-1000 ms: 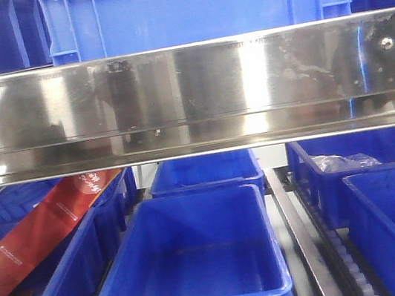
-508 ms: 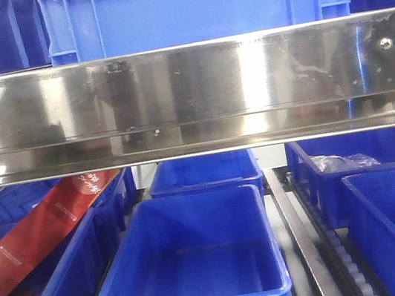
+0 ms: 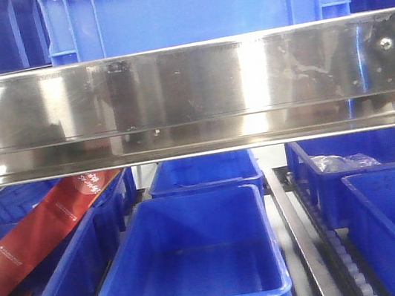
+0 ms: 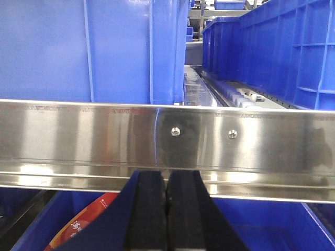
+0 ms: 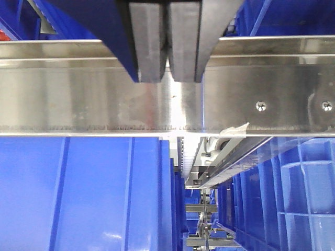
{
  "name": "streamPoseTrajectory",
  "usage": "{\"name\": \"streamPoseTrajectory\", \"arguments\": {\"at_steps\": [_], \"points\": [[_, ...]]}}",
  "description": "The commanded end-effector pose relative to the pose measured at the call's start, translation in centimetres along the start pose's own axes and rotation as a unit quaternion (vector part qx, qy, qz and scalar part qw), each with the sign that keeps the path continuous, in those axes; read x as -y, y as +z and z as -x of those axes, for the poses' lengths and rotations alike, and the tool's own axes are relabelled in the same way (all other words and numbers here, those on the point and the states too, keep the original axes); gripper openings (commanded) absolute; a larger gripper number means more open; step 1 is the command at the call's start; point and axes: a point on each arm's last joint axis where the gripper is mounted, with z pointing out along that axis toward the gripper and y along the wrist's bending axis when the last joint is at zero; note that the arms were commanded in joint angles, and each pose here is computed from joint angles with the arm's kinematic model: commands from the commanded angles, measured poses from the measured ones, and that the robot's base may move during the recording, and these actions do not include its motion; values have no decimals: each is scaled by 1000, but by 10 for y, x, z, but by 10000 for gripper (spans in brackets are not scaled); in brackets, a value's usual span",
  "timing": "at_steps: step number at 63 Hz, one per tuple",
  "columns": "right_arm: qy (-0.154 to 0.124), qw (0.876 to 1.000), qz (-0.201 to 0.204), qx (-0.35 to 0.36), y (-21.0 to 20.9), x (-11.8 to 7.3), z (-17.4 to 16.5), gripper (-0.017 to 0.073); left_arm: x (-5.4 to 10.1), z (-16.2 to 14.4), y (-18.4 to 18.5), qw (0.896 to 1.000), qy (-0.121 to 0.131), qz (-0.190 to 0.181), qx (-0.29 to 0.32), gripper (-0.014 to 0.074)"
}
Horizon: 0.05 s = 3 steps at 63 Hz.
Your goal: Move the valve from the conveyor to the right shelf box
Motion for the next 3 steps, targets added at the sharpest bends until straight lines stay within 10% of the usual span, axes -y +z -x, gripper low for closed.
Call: {"name": "streamPoseTrajectory", "arguments": {"at_steps": [1, 3], "points": [[-3, 1000, -2, 7, 0, 0, 1, -162, 0, 3, -1, 1000, -7, -3, 14, -111], [-3, 1000, -2, 7, 0, 0, 1, -162, 0, 3, -1, 1000, -7, -3, 14, -111]]}}
